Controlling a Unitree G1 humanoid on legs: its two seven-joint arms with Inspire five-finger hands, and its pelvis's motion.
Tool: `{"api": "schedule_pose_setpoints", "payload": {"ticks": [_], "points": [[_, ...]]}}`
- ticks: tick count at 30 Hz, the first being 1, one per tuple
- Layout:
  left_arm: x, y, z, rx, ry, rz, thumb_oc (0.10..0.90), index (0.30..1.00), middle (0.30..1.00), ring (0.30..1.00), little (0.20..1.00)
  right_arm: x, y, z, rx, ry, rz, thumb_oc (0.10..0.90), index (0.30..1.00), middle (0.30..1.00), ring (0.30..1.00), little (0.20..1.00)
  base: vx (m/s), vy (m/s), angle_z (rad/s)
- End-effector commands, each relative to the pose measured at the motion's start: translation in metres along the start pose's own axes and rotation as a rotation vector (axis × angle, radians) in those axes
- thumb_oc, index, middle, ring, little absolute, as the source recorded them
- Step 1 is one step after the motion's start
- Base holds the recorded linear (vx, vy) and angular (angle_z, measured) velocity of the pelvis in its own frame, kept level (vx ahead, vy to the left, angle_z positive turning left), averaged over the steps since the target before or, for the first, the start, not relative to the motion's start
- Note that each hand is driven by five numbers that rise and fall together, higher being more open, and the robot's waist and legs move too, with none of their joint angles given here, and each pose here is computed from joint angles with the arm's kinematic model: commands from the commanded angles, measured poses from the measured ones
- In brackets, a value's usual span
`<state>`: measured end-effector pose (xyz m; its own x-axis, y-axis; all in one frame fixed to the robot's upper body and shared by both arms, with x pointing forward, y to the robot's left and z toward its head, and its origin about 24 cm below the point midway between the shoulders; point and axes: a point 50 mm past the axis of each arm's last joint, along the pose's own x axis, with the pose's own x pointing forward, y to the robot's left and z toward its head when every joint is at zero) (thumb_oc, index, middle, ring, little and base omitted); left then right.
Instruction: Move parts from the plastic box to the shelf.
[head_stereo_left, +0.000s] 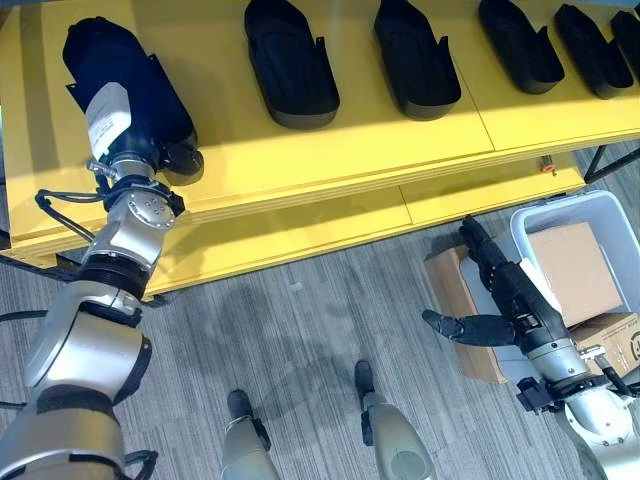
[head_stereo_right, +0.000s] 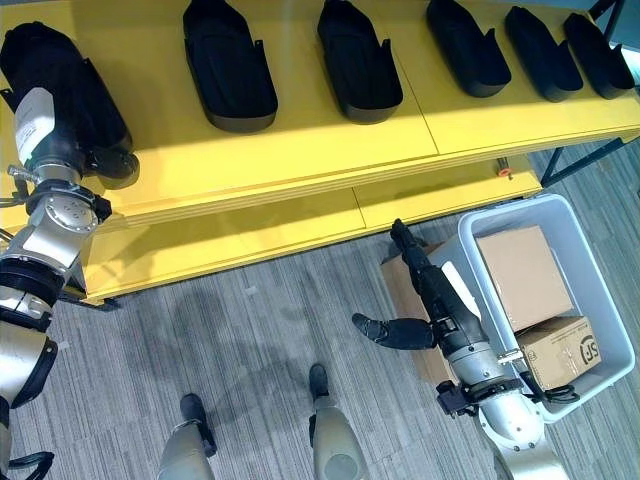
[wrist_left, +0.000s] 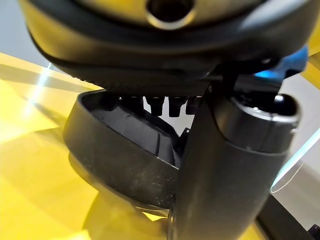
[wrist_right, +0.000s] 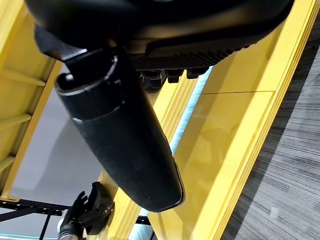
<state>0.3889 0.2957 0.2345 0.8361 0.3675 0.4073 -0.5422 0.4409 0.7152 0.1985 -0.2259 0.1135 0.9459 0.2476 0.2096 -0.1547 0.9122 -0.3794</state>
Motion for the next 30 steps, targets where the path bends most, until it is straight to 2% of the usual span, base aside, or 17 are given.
{"api": "schedule_pose_setpoints", "payload": {"ticks": [1,10,18,30], "points": [[0.024,0.054,0.030,0.012,-0.092,0.166,0.900,1.000,1.000,1.000,1.000,0.008,-0.029,0.054,-0.077,-0.293,-0.073,0.900,1.000,1.000,1.000,1.000,0.00,0.000,0.00],[0.026,0.051,0.026,0.029,-0.044,0.119,0.900,1.000,1.000,1.000,1.000,0.006,-0.029,0.055,-0.080,-0.285,-0.057,0.900,1.000,1.000,1.000,1.000,0.00,0.000,0.00],[0.030,0.053,0.022,0.191,-0.019,0.039,0.900,1.000,1.000,1.000,1.000,0.004,-0.034,0.057,-0.092,-0.276,-0.051,0.900,1.000,1.000,1.000,1.000,0.00,0.000,0.00],[0.033,0.058,0.030,0.411,-0.084,-0.019,0.900,1.000,1.000,1.000,1.000,-0.001,-0.040,0.060,-0.091,-0.276,-0.059,0.900,1.000,1.000,1.000,1.000,0.00,0.000,0.00]]}}
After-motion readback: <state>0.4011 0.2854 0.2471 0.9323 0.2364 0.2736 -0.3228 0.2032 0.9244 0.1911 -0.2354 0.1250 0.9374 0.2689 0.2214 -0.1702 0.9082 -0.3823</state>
